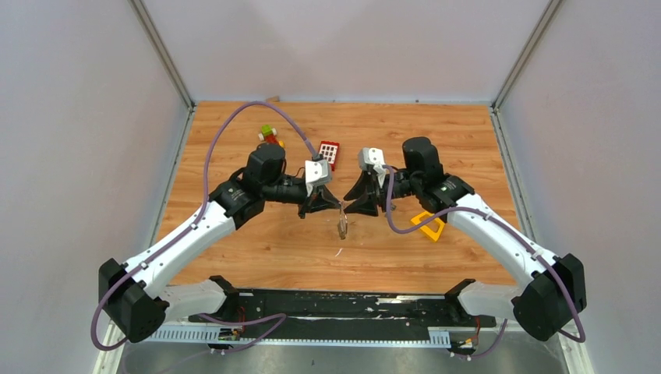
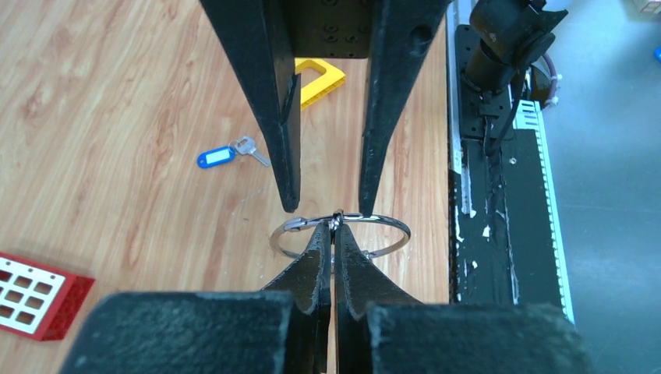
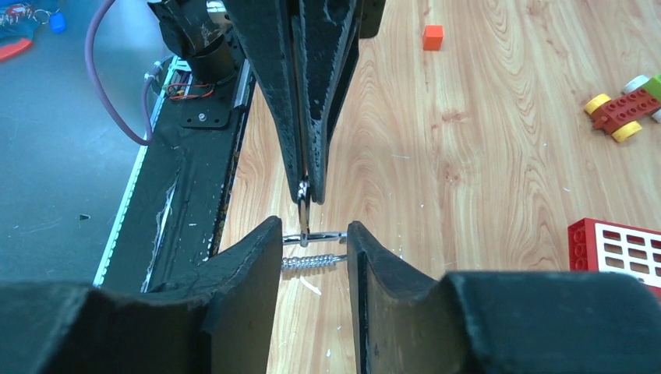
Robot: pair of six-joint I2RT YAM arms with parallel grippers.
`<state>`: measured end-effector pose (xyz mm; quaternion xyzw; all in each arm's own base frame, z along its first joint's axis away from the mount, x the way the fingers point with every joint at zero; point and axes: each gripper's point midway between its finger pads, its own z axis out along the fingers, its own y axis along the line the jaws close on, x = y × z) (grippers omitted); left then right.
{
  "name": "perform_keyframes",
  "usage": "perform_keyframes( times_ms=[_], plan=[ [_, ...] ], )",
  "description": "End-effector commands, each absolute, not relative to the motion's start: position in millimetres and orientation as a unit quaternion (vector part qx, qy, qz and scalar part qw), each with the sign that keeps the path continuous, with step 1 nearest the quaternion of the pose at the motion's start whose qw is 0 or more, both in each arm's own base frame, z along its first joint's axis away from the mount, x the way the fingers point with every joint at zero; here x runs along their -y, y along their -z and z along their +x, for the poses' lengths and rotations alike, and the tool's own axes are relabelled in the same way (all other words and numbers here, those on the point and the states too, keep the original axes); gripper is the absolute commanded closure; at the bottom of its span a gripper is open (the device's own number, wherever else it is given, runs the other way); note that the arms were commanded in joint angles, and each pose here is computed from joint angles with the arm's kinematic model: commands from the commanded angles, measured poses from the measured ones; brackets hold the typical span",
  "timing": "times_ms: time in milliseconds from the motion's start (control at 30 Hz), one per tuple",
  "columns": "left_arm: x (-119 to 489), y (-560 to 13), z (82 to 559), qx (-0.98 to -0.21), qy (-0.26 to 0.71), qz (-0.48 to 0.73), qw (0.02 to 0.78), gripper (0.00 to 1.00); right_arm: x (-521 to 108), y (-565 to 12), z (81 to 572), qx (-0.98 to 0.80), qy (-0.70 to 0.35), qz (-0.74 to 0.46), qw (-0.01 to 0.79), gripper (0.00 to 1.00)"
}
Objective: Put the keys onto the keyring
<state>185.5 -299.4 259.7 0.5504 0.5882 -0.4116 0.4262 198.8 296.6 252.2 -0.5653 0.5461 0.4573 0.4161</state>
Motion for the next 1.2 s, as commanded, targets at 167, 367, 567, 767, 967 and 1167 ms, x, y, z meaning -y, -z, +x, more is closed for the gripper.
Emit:
perform_keyframes(
  times_ms=[167, 367, 567, 767, 967, 1167],
  plan=[
    [306, -265, 189, -0.605, 0.428, 0.515, 0.43, 1.0, -299, -279, 195, -0.513, -0.457, -0.568, 0.453, 0.61],
    [309, -267, 190, -0.605, 0.432, 0.512, 0.431, 1.0, -301, -272, 196, -0.518, -0.459, -0.569, 0.444, 0.61],
    [309, -268, 189, -0.604, 0.435, 0.51, 0.431, 1.0, -302, -269, 198, -0.521, -0.458, -0.57, 0.441, 0.66],
    [309, -270, 187, -0.601, 0.438, 0.51, 0.432, 1.0, -302, -264, 199, -0.526, -0.457, -0.57, 0.437, 0.72],
    [308, -270, 186, -0.6, 0.439, 0.51, 0.433, 1.0, -302, -262, 199, -0.525, -0.454, -0.574, 0.434, 0.75],
    [308, -269, 186, -0.6, 0.438, 0.512, 0.432, 1.0, -301, -261, 199, -0.524, -0.452, -0.577, 0.434, 0.77]
  ],
)
